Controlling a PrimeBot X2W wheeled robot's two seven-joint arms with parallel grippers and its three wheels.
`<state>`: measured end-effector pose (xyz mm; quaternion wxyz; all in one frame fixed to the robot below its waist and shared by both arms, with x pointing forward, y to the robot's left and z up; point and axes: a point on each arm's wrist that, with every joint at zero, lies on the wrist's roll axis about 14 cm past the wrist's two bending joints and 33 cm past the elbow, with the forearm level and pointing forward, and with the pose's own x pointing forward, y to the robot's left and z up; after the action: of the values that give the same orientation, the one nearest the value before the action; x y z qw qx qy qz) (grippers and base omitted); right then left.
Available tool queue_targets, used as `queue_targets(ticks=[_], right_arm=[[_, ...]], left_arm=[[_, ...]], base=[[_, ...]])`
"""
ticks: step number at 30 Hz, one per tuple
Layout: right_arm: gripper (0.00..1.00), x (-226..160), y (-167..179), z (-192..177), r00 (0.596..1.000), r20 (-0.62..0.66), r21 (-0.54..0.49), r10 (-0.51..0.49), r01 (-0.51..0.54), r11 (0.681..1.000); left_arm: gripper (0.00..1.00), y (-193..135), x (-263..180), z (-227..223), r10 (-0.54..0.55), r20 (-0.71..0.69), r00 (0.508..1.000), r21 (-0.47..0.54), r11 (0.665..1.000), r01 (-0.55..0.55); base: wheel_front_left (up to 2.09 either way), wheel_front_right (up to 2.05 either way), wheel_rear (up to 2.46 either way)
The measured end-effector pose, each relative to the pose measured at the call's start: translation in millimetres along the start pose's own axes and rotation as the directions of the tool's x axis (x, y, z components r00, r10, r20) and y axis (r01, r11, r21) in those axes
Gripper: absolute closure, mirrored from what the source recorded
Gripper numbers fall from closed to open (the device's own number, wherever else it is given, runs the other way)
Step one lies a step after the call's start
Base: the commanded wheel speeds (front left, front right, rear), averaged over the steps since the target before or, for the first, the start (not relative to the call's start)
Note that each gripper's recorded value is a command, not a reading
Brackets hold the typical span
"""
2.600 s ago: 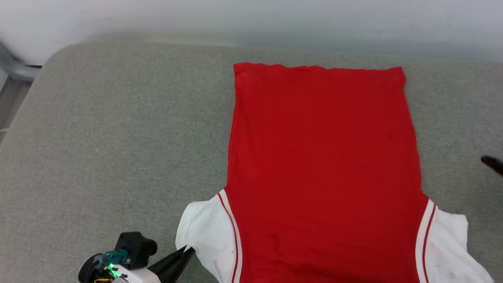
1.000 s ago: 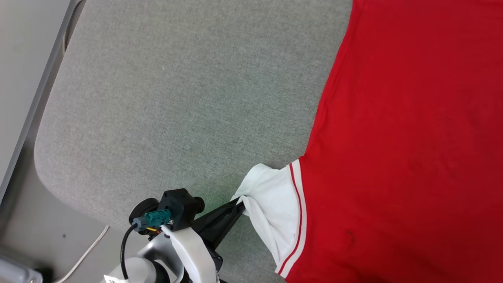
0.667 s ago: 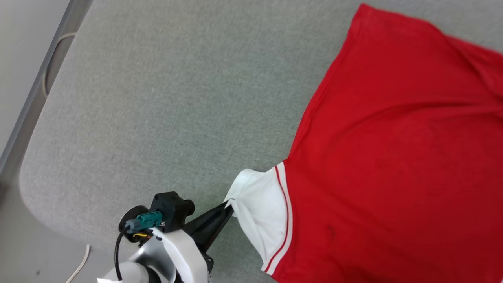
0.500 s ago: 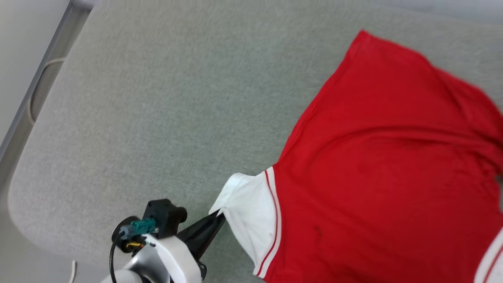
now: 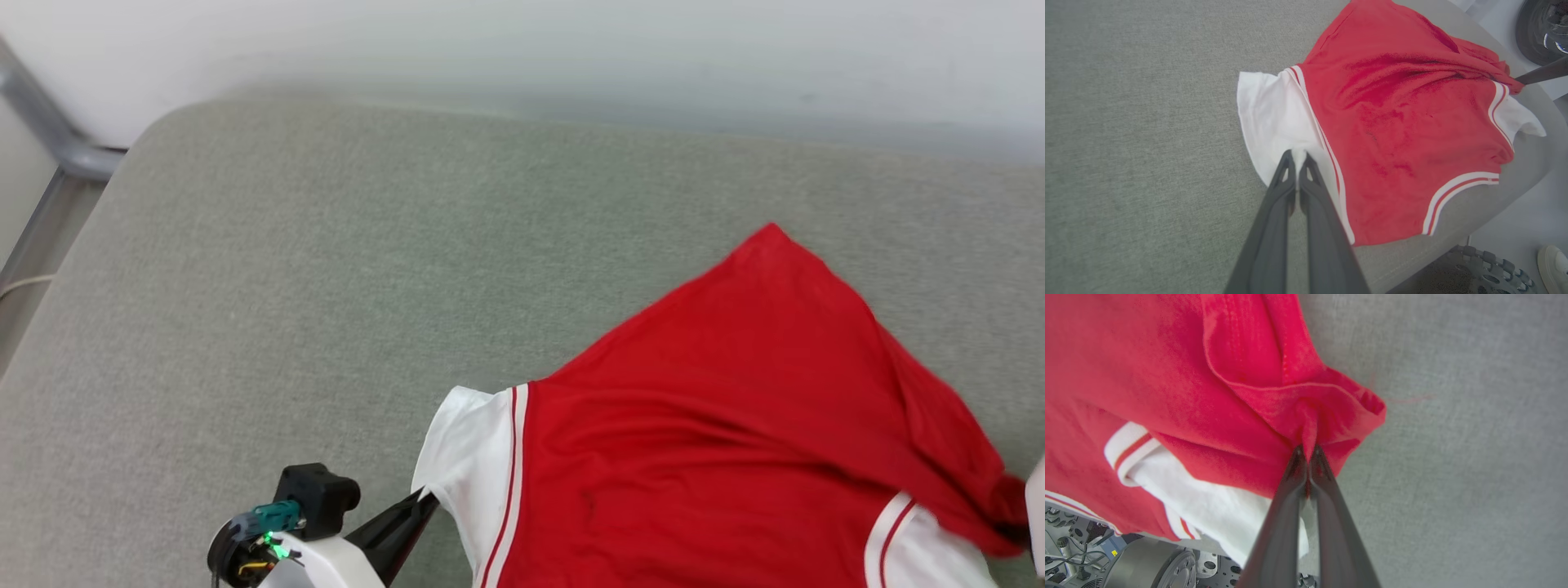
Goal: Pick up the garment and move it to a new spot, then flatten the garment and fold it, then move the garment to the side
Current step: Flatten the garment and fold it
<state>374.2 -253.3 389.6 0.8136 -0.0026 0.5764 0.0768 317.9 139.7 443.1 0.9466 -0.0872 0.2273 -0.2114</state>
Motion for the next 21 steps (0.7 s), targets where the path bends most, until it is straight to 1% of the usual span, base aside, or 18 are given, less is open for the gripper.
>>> queue_targets(ticks=[5,10,17,18,19,20,21], right_arm=[[1.0,-12,-5,-42,1.0,0.001,0.054,0.007,-0.007,0.999],[1.0,-11,-2,-70,1.0,-0.013,0.093,0.022,-0.02,0.995],[1.0,-6,0,-74,0.999,-0.021,0.104,0.029,-0.026,0.994],[0.75,-5,0,-74,0.999,-0.023,0.105,0.031,-0.028,0.994],[0.12,-5,0,-72,0.999,-0.016,0.101,0.029,-0.027,0.994],[0.0,-5,-1,-68,1.0,-0.003,0.093,0.026,-0.026,0.995],[0.0,-6,-2,-66,1.0,-0.001,0.089,0.024,-0.024,0.996]], left_arm=[[1.0,-6,-1,7,-0.007,0.043,0.999,-0.006,1.0,0.007],[1.0,-11,0,9,-0.012,0.064,0.998,-0.007,1.0,0.012],[1.0,-7,2,2,-0.001,0.042,0.999,-0.007,1.0,0.002],[1.0,-7,2,3,-0.002,0.044,0.999,-0.005,1.0,0.002],[1.0,-7,3,3,-0.004,0.044,0.999,-0.003,1.0,0.004],[1.0,-6,3,3,-0.003,0.045,0.999,-0.002,1.0,0.003],[1.0,-6,3,4,-0.003,0.046,0.999,-0.002,1.0,0.003]], base=[[0.0,0.0,0.0],[0.0,0.0,0.0],[0.0,0.0,0.0],[0.0,0.0,0.0],[0.0,0.0,0.0],[0.0,0.0,0.0],[0.0,0.0,0.0]])
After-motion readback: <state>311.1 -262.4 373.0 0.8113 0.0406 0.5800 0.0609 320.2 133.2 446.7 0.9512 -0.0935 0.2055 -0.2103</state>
